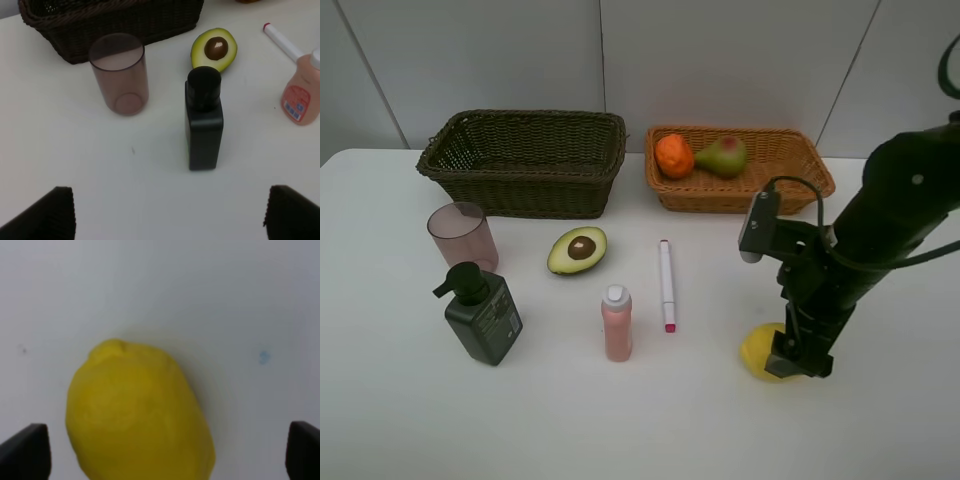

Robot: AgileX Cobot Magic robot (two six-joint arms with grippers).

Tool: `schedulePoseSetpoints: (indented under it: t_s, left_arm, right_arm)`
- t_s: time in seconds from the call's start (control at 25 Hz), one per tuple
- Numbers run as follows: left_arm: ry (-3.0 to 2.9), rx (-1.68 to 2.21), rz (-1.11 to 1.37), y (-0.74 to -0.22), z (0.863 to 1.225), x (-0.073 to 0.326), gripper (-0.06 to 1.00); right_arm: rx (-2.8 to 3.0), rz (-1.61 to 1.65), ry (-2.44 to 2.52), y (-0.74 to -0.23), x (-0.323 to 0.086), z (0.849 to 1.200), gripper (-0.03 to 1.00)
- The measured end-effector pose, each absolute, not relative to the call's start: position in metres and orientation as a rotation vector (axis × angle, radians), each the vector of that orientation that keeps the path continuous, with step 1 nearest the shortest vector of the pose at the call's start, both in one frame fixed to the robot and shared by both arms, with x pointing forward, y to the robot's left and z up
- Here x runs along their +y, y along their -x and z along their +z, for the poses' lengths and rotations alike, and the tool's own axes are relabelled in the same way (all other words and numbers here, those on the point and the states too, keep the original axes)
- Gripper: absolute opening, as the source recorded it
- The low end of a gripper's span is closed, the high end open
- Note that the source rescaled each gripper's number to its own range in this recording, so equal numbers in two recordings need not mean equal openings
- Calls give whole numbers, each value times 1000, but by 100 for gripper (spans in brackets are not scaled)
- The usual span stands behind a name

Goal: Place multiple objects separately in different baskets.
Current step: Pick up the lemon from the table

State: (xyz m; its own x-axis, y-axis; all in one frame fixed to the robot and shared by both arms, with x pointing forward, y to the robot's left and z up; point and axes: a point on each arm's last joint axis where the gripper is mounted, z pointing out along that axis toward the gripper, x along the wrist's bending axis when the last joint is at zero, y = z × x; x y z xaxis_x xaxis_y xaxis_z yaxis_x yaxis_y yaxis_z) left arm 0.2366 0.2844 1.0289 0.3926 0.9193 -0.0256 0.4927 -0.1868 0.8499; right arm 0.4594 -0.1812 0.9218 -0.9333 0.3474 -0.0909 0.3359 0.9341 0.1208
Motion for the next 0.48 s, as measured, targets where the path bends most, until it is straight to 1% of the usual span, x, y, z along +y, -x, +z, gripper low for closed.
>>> schedulePoseSetpoints:
  t_s: [0.16, 0.48]
  left_arm:
    - [-1825, 1224, 651, -237, 1029, 284, 100]
    - [-1825, 1224, 651, -237, 1029, 284, 100]
  right_arm:
    - [3014, 120, -535, -460, -181, 909, 99]
    - [3017, 124, -554, -464, -178, 898, 99]
